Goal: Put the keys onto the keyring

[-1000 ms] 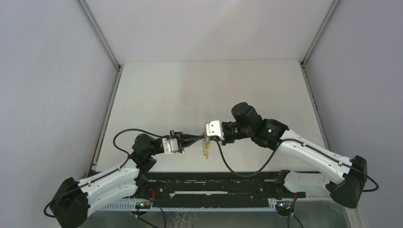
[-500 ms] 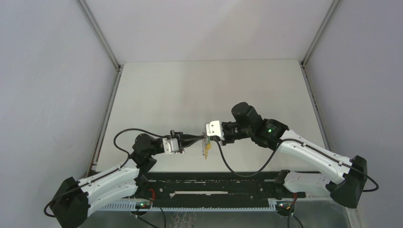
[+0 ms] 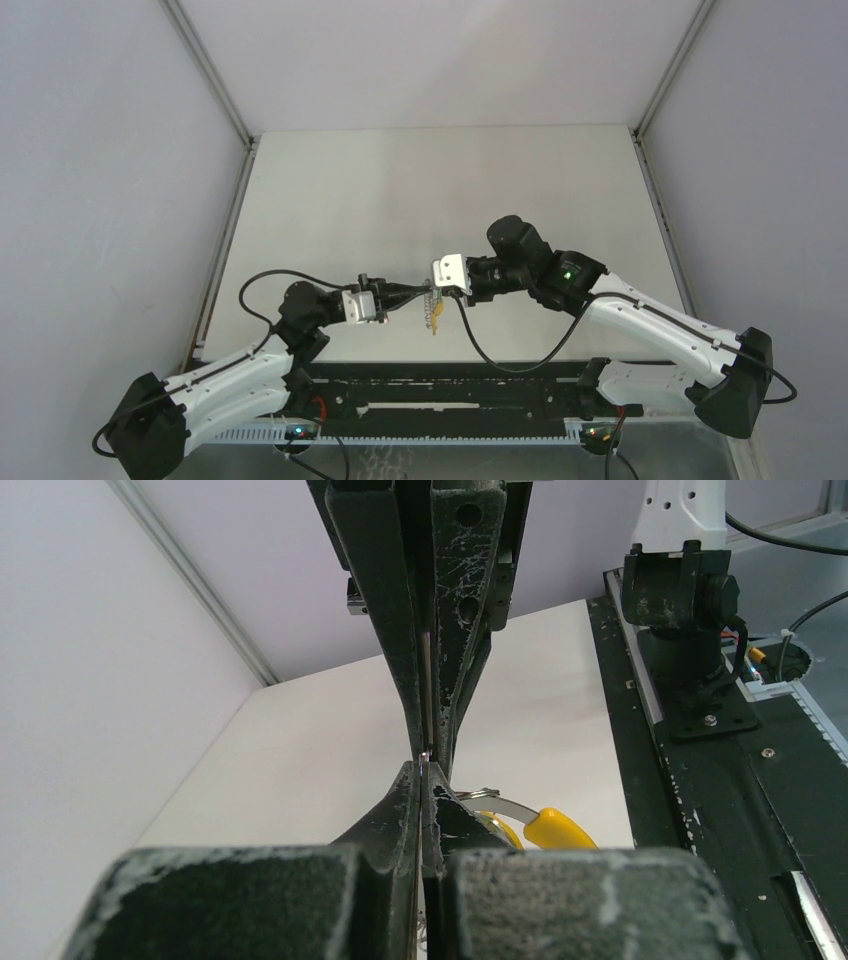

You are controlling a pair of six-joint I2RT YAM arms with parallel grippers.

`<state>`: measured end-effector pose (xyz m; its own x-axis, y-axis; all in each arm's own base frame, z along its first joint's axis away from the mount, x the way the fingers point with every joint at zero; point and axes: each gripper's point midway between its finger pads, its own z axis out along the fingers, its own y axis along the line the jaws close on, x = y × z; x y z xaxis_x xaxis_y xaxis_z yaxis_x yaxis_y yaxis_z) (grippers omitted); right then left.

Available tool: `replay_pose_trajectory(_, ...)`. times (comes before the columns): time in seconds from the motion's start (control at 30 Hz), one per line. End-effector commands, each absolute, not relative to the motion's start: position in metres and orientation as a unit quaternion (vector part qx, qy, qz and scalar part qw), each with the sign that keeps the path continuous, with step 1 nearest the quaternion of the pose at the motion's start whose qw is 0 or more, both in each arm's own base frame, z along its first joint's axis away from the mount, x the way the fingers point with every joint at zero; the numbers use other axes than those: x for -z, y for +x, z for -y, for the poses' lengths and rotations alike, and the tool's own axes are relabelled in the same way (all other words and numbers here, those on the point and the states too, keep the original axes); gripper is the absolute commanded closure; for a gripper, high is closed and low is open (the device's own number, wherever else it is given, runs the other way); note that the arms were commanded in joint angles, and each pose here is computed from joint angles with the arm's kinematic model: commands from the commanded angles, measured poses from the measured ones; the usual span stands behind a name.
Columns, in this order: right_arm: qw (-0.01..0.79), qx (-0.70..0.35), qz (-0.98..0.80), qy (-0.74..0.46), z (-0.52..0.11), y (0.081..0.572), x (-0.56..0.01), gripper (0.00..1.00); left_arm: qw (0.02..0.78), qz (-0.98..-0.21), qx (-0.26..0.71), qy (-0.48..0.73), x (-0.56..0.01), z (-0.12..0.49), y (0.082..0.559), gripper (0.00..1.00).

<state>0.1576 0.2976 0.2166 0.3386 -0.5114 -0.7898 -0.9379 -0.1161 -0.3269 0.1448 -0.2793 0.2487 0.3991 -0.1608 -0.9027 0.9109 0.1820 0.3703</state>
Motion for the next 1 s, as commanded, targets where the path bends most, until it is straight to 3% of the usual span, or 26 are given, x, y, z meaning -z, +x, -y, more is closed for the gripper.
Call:
replay_pose_trajectory(0.0,0.436,-0.25,-0.508,-0.7,-0.3,0.16,-0.226,1.0,0.691,-0.351,0.398,0.492,-0.269,0.277,0.143,1.0)
replay_pose_trajectory(0.97,0.451,-0.264,-0.48,-0.704,-0.304,0.152,-0.239,1.0,0.683,-0.353,0.404,0.496,-0.267,0.28,0.143,1.0)
